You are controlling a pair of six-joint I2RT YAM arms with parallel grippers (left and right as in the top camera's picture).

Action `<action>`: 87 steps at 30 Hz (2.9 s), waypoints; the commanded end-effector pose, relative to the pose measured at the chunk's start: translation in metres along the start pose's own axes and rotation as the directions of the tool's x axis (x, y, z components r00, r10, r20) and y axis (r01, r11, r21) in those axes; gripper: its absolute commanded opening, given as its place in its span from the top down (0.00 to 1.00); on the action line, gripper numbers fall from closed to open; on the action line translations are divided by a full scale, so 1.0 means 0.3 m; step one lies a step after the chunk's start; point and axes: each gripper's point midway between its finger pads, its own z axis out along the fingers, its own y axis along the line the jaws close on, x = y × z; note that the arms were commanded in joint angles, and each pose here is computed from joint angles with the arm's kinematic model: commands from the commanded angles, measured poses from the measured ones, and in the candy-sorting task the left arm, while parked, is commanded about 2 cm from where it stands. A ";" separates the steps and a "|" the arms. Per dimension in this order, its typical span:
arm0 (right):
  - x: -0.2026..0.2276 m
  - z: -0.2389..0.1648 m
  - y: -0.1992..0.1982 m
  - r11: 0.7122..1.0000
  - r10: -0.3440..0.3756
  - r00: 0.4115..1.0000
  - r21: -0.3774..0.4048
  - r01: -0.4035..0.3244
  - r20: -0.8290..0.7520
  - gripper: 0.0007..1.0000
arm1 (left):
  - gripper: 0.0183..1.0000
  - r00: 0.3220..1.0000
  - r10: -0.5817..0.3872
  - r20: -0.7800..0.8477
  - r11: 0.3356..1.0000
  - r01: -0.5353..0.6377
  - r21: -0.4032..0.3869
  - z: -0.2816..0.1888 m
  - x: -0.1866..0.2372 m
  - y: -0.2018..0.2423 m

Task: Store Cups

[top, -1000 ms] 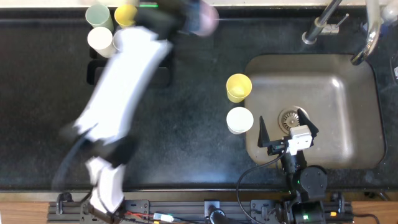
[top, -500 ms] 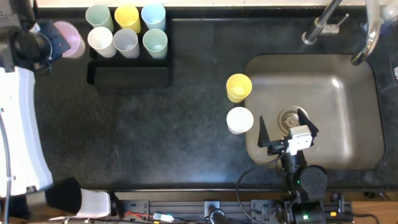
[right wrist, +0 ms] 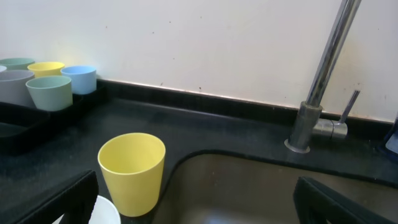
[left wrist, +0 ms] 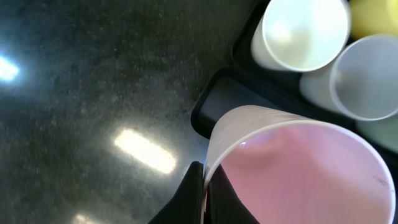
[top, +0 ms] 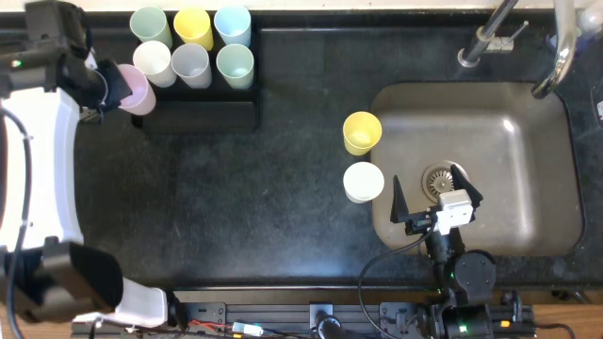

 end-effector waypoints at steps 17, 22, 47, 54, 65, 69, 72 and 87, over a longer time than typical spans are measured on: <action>0.010 0.001 0.004 1.000 0.003 1.000 -0.006 -0.003 0.001 0.00 | 0.98 0.982 0.166 -0.092 0.986 -0.167 -0.003 0.246 0.004 -0.039; 0.010 0.001 0.004 1.000 0.003 1.000 -0.006 -0.003 0.001 0.00 | 0.98 0.980 0.171 -0.106 0.985 -0.172 -0.005 0.291 0.005 -0.042; 0.011 0.001 0.004 1.000 0.003 1.000 -0.006 -0.003 0.001 0.00 | 0.57 0.983 0.168 -0.069 0.986 -0.169 -0.003 0.297 -0.024 -0.051; 0.011 0.001 0.004 1.000 0.003 1.000 -0.006 -0.003 0.001 0.00 | 0.16 0.974 0.190 0.122 0.981 -0.194 0.020 -0.062 -0.124 -0.080; 0.011 0.001 0.004 1.000 0.003 1.000 -0.006 -0.003 0.001 0.00 | 0.00 0.938 0.303 0.168 0.904 -0.339 0.261 -0.507 0.161 -0.640; 0.010 0.001 0.004 1.000 0.003 1.000 -0.006 -0.003 0.001 0.00 | 0.00 0.924 0.383 0.019 0.885 -0.373 0.279 -0.478 0.445 -0.807; 0.010 0.001 0.004 1.000 0.003 1.000 -0.006 -0.003 0.001 0.00 | 0.00 0.887 0.461 -0.038 0.860 -0.436 0.266 -0.424 0.602 -0.906; 0.010 0.001 0.004 1.000 0.003 1.000 -0.006 -0.003 0.001 0.00 | 0.00 0.819 0.557 -0.139 0.819 -0.513 0.258 -0.088 0.809 -1.139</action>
